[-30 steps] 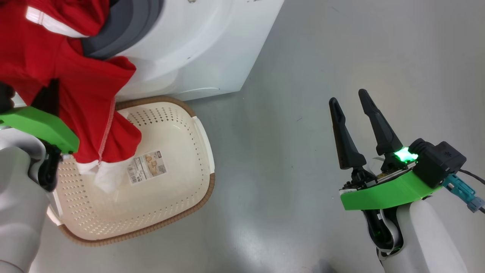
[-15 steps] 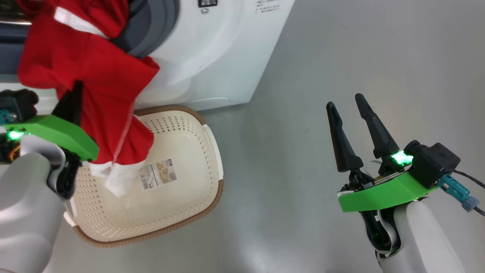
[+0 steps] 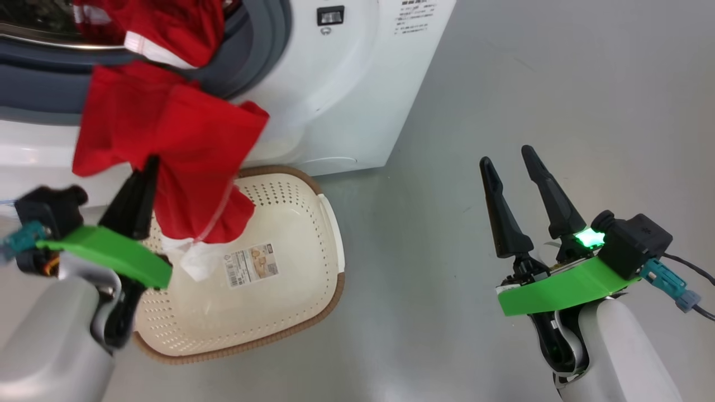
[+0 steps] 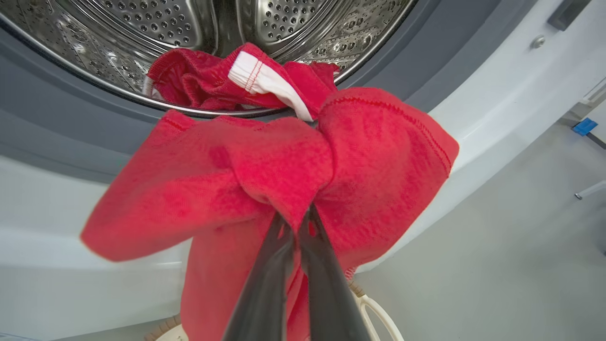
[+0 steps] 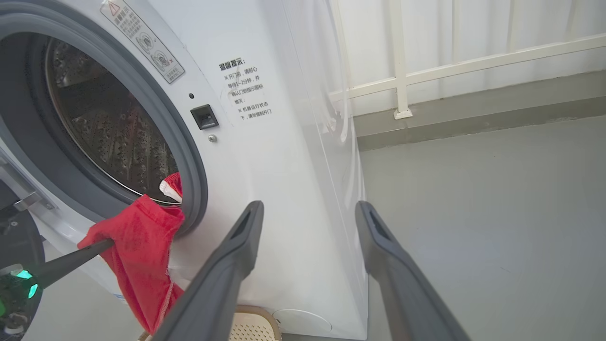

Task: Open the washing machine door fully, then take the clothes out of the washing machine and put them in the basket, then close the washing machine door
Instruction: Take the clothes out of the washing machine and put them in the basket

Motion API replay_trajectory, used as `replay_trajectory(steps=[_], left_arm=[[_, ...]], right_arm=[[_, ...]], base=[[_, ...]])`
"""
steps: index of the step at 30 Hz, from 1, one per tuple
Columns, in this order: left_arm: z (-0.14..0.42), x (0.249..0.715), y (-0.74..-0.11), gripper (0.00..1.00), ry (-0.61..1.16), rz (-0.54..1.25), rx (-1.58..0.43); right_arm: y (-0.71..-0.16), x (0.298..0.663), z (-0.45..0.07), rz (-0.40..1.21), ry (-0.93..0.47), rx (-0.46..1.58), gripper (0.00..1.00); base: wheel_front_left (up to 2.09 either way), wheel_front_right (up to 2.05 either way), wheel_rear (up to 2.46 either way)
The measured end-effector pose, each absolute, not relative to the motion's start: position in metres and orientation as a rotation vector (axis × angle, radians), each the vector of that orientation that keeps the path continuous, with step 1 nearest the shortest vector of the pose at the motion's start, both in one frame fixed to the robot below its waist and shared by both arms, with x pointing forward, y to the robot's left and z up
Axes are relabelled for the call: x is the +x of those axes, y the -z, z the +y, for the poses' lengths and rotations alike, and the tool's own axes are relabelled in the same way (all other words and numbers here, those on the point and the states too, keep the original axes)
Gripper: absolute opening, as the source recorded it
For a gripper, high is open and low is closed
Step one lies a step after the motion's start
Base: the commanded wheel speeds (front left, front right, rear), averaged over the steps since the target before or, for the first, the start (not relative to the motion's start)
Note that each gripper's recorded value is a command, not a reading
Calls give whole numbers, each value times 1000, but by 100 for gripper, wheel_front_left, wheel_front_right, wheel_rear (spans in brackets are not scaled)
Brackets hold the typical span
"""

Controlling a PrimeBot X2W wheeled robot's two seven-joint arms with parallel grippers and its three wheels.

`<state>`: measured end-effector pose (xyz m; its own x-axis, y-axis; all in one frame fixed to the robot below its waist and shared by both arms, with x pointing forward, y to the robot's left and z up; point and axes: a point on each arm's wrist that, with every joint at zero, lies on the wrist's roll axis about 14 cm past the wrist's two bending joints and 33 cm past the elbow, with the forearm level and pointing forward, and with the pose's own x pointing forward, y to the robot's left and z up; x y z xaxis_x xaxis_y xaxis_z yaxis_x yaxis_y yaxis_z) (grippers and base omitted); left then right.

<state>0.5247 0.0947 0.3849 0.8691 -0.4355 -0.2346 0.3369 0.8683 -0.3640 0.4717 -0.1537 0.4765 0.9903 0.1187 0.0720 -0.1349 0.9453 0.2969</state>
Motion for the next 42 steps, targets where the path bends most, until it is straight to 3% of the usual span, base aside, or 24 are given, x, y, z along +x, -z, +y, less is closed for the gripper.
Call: replay_trajectory(steps=[8,17,28,42], left_arm=[[91,495,-403,0,442,255,-340],[72,454,-391,0,510,311,-350],[61,418,-318,0,561,565,-269],[61,424,-246,0,546,821,-189]], right_arm=[[-480,472,-148,-60,-144,310,100],[-481,469,-145,-59,-152,309,100],[-469,468,-151,-31,-134,303,100],[-451,474,-165,1,-95,283,100]], base=[[0,0,0],[0,0,0],[0,0,0],[0,0,0]])
